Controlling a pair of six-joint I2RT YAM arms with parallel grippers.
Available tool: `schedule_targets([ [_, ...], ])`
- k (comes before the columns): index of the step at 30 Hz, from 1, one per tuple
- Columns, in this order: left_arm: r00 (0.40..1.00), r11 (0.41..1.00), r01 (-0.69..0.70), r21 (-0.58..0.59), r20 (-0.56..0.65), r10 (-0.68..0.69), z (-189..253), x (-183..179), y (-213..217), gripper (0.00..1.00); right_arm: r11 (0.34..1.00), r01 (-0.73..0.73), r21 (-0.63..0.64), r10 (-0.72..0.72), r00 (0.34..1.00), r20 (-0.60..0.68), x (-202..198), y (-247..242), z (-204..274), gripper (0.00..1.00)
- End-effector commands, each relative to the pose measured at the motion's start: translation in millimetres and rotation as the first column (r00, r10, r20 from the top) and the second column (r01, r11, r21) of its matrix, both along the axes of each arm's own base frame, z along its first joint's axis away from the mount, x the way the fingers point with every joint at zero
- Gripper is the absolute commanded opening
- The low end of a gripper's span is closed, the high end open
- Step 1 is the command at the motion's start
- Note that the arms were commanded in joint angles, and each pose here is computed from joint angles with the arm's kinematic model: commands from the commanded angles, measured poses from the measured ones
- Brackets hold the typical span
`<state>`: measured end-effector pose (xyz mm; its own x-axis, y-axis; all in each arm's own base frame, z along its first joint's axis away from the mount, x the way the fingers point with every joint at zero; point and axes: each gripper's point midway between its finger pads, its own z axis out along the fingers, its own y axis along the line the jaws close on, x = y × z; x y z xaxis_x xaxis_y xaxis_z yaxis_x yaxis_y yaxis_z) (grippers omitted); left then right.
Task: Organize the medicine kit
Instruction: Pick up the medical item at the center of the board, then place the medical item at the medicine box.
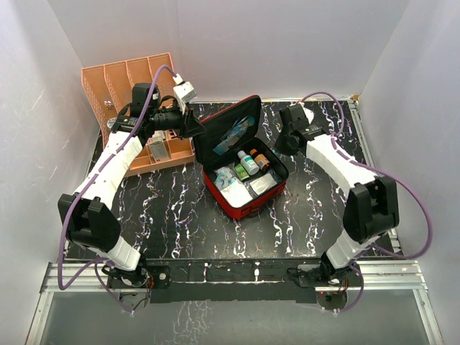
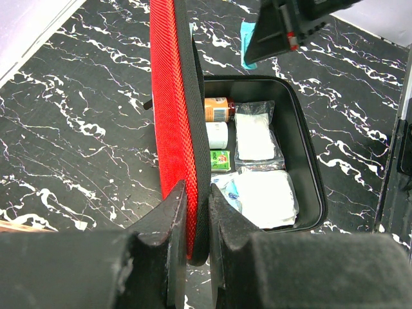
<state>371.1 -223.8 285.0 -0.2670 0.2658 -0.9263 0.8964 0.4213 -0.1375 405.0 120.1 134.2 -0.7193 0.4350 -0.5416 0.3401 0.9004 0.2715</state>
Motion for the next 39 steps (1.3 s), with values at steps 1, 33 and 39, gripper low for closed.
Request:
schedule_targets([
  [1, 0.993, 0.999, 0.004, 0.035, -0.114, 0.000, -22.5, -18.0, 2.4, 0.00, 0.999, 0.029, 0.036, -0.034, 0.988, 0.152, -3.1, 12.2, 68.0, 0.00],
  [33, 0.995, 0.999, 0.007, 0.031, -0.100, -0.004, -18.1, -20.8, 3.2, 0.00, 0.880, -0.373, 0.294, 0.192, 0.845, 0.499, 46.9, 174.6, 195.7, 0.00],
  [39, 0.995, 0.999, 0.005, 0.032, -0.096, -0.002, -18.0, -18.7, 2.8, 0.00, 0.890, -0.363, 0.276, 0.217, 0.869, 0.444, 41.6, 187.9, 184.6, 0.00],
])
